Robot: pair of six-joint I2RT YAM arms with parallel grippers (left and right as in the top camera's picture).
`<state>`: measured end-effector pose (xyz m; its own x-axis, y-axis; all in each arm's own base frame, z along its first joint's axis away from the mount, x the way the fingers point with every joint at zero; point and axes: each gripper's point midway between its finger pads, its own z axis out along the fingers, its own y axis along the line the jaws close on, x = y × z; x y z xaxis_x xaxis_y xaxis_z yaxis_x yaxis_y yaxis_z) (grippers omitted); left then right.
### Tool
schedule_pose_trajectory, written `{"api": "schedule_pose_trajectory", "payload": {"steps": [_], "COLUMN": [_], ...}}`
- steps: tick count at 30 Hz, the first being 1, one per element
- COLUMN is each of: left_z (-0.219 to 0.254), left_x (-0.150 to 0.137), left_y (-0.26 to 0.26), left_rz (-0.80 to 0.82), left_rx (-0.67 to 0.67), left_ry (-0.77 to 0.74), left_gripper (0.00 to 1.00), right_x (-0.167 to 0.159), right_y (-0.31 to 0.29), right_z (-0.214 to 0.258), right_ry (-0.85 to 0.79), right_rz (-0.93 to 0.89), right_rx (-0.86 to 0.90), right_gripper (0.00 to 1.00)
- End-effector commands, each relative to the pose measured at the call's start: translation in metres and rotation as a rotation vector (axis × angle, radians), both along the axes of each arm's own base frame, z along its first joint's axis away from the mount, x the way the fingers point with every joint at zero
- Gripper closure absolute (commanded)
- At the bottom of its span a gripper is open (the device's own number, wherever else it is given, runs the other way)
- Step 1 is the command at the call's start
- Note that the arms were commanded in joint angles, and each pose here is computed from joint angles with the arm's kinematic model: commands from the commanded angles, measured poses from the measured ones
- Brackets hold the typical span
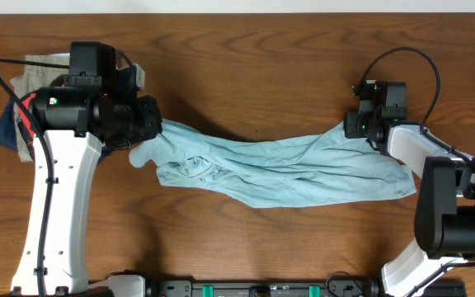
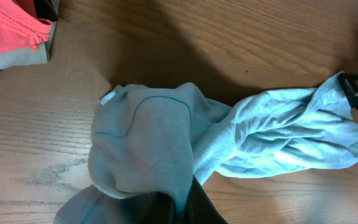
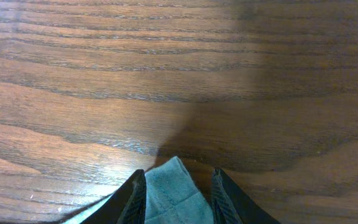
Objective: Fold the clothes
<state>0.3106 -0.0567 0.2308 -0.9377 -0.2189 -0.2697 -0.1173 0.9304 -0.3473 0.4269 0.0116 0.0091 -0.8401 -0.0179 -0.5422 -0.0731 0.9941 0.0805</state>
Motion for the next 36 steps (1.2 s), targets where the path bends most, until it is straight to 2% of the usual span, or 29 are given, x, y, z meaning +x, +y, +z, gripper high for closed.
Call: {"api": "schedule_pose_trajectory", "payload": {"steps": [1,5,13,19,21,25,30,36], "left_z": [-0.003,-0.003,-0.003,-0.003,-0.003,-0.003,-0.003,0.000], "left_x": [-0.001,-0.001,-0.001,-0.001,-0.001,-0.001,-0.001,0.003], "left_y": [-0.001,-0.001,-0.001,-0.001,-0.001,-0.001,-0.001,-0.001], "left_rz": [0.011,0.011,0.010,0.011,0.010,0.010,0.010,0.010], "left_rx": [-0.013,-0.013,-0.013,-0.013,-0.013,-0.013,-0.013,-0.012], "left_ry": [0.018,0.019,0.019,0.019,0.019,0.019,0.019,-0.004], "left_gripper": [0.94,0.94,0.94,0.94,0.94,0.94,0.94,0.94], "right_x": [-0.005,-0.008,-0.011,-0.011,-0.011,-0.010,-0.008,-0.011], "right_y": [0.003,0.006,0.006,0.003,0.000,-0.005,-0.010,-0.025], "right_z": [-0.010,-0.023,-0.034,-0.034,-0.033,-0.029,-0.005,0.071], "right_ry": [0.026,0.057,0.082,0.083,0.084,0.081,0.043,-0.054], "right_rz": [0.019,0.024,0.024,0.003,-0.024,-0.080,-0.104,-0.161], "right_rx": [-0.022,-0.022,-0.021,-0.013,-0.001,0.025,0.034,0.057], "right_gripper": [0.67,0.68,0.75,0.89,0.98,0.99,0.99,0.99]}}
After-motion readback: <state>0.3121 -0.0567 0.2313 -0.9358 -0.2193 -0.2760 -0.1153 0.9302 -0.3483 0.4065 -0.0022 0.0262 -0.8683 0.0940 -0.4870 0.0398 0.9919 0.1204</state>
